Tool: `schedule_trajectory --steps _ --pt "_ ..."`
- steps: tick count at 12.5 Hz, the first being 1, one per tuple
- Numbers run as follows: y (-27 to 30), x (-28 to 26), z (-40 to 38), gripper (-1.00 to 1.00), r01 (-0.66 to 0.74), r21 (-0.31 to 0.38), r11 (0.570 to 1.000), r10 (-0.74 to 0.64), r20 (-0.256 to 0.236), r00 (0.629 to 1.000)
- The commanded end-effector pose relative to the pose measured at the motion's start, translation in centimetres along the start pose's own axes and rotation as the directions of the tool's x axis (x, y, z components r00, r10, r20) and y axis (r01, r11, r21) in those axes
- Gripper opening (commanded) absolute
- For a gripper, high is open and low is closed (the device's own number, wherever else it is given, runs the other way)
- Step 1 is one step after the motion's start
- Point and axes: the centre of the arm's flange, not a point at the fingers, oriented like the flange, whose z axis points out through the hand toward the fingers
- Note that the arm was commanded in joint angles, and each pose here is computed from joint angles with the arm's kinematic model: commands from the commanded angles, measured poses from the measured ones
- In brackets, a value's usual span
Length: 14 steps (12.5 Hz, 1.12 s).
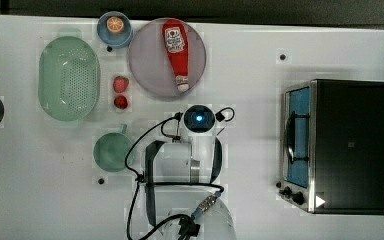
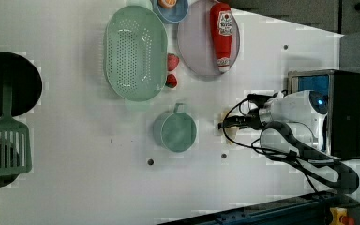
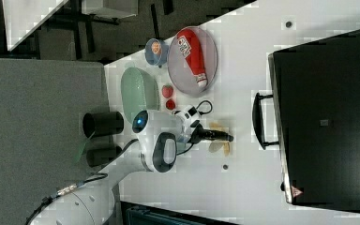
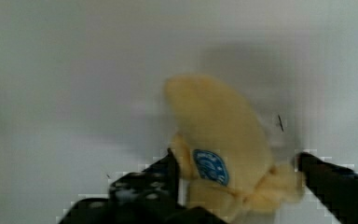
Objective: Pick Banana and place it in mug.
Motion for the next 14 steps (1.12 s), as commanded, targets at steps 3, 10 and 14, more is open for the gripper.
schedule_trajectory --steps 3,10,14 --pt "2.4 1.3 -5.9 -0.3 -0.026 0.002 1.0 0.026 -0.129 0.991" --pt "1.5 -1.3 -23.3 -0.3 -0.017 0.029 0.999 0.024 -0.264 0.964" --pt "-1.4 -4.5 -33.0 -0.3 -0.057 0.04 0.998 0.065 -0.24 0.969"
